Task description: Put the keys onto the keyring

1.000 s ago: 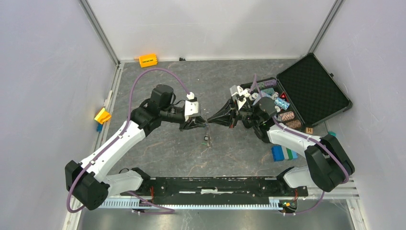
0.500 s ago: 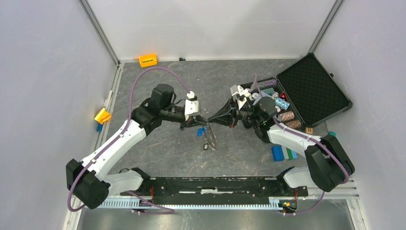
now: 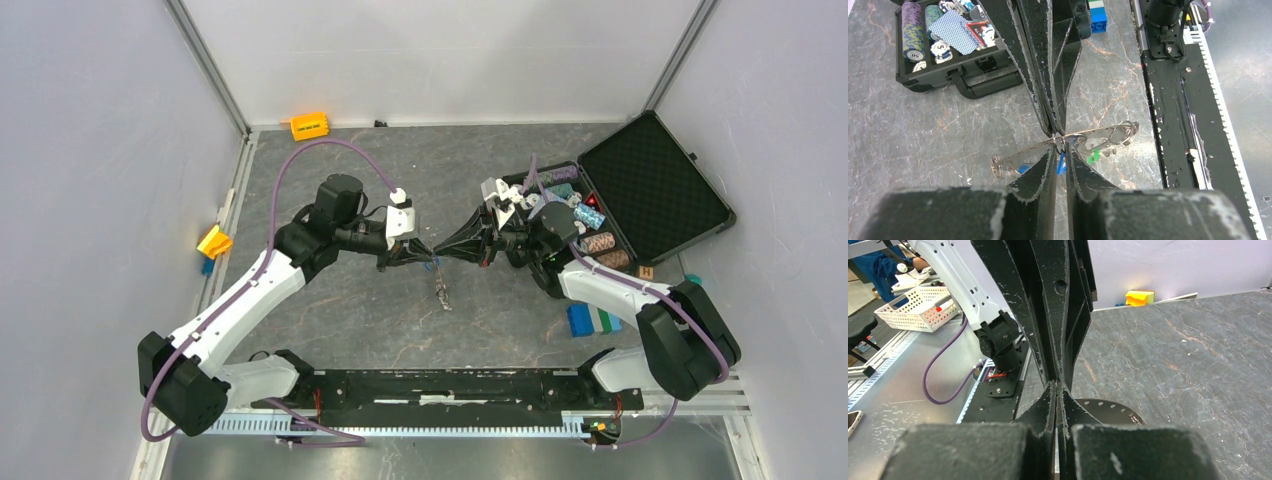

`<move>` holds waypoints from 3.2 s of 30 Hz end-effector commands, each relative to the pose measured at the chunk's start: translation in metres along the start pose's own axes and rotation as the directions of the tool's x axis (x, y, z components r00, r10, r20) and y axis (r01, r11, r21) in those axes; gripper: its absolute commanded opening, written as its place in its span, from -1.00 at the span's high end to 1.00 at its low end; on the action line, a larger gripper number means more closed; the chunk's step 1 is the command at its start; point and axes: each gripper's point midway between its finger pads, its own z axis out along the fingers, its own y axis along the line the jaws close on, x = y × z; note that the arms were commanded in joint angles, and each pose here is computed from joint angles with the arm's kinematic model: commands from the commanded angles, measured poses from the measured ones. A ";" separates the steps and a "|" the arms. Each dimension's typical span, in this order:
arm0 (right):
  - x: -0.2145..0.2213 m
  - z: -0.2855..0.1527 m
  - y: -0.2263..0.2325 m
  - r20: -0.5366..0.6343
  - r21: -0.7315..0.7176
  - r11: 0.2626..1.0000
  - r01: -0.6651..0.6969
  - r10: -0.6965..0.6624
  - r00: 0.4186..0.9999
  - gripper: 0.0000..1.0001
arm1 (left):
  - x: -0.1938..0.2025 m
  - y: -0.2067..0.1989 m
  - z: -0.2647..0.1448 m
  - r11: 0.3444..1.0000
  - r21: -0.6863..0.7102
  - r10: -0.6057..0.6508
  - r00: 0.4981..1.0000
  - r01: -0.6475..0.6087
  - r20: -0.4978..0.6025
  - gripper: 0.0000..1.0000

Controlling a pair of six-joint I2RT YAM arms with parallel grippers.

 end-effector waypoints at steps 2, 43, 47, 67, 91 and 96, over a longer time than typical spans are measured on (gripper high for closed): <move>-0.024 0.005 -0.001 0.038 -0.004 0.996 0.085 -0.085 0.996 1.00 | -0.025 0.000 0.000 0.999 0.016 0.040 0.997 -0.041 0.071 0.70; 0.014 -0.001 -0.011 -0.208 -0.035 0.957 0.286 -0.287 0.935 0.29 | 0.005 0.006 -0.020 0.997 -0.082 -0.019 0.956 -0.005 -0.293 0.96; 0.013 0.000 -0.004 -0.208 -0.073 0.949 0.307 -0.315 0.926 0.26 | 0.008 0.004 -0.021 0.997 -0.075 -0.027 0.940 0.001 -0.339 0.96; 0.020 0.016 0.006 -0.158 -0.106 0.975 0.196 -0.211 0.965 0.25 | 0.007 -0.005 -0.008 0.999 -0.035 0.003 0.933 -0.017 -0.360 0.95; 0.030 0.017 0.003 -0.166 -0.097 0.981 0.165 -0.180 0.970 0.58 | 0.003 -0.008 -0.006 0.999 -0.039 0.004 0.947 -0.017 -0.320 0.96; 0.031 0.016 0.004 -0.169 -0.095 0.982 0.164 -0.178 0.969 0.58 | 0.002 -0.008 -0.006 0.999 -0.040 0.002 0.949 -0.015 -0.316 0.95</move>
